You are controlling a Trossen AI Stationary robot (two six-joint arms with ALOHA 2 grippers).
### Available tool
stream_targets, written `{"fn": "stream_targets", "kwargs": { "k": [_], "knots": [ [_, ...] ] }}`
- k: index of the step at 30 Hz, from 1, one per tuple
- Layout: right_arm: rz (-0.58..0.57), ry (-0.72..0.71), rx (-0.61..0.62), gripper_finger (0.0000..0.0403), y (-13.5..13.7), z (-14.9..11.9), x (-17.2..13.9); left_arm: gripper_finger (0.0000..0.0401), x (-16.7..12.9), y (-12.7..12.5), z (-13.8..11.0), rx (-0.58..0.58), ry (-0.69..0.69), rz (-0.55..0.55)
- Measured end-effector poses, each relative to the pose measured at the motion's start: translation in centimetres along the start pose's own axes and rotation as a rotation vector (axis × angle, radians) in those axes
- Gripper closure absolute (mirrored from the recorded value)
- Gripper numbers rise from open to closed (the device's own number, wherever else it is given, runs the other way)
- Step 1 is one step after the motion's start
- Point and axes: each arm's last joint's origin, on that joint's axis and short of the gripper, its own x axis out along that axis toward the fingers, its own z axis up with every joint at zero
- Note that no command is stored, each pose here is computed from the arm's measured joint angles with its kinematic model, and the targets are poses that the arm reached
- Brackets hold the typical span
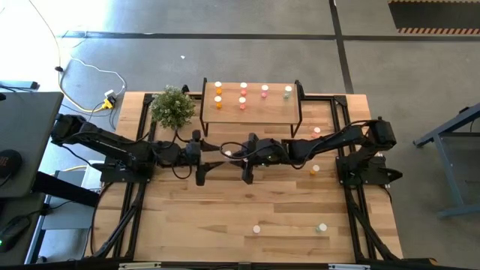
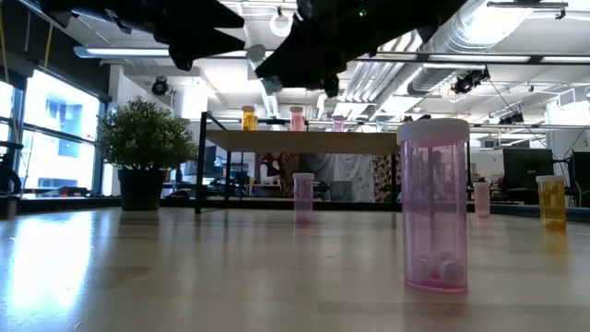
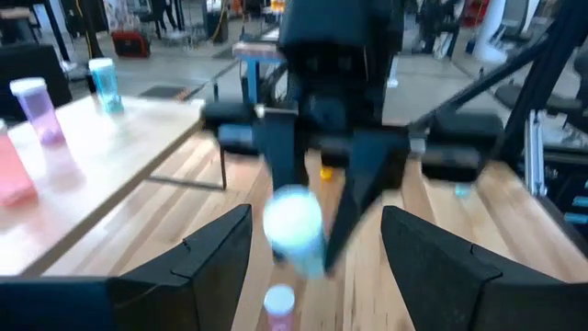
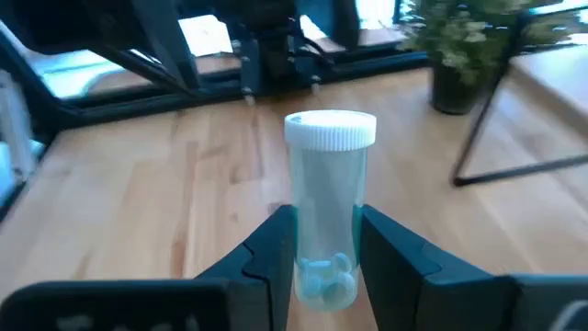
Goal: Pick and place medicine bottles onto shelf by color
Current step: Put the left green pill bottle aligned with the other green pill bottle on the shelf
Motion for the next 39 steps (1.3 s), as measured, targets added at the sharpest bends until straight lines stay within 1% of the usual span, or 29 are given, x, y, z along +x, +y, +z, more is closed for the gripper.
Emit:
{"fn": "stream_targets", "kwargs": {
  "k": [1,6,12,15,20,27,31,35,39],
  "knots": [
    [-0.013,-0.002,-0.003,0.0306,0.0,0.2,-0.2,0.0167,-0.1,0.0,0.0,0.002,0.006,0.001],
    [-0.011,-0.044,-0.018,0.0305,0.0,1.3,-1.3,0.0167,-0.4,0.1,0.0,0.006,0.017,0.002],
    [-0.01,-0.054,-0.022,0.0301,0.0,1.9,-2.3,0.0167,-0.4,0.1,0.0,0.007,0.018,0.001],
    [-0.037,-0.069,-0.045,0.0301,0.0,2.4,-2.9,0.0167,-0.4,0.1,0.0,0.008,0.021,0.001],
    [-0.103,-0.08,-0.098,0.03,0.0,3.1,-4.4,0.0167,-0.4,0.2,-0.1,0.011,0.029,0.002],
    [-0.249,-0.085,-0.147,0.03,-0.4,4.2,-7.2,0.0167,-0.4,0.2,-0.1,0.013,0.034,0.002],
    [-0.323,-0.08,-0.149,0.03,-0.8,4.6,-8.6,0.0167,-0.4,0.2,-0.1,0.013,0.034,0.002],
    [-0.441,-0.051,-0.156,0.03,-1.2,4.6,-9.6,0.0167,-0.4,0.2,-0.1,0.013,0.034,0.002],
    [-0.494,-0.034,-0.146,0.03,-1.6,4.5,-9.9,0.0167,-0.4,0.2,-0.1,0.014,0.034,0.002]
  ]
}}
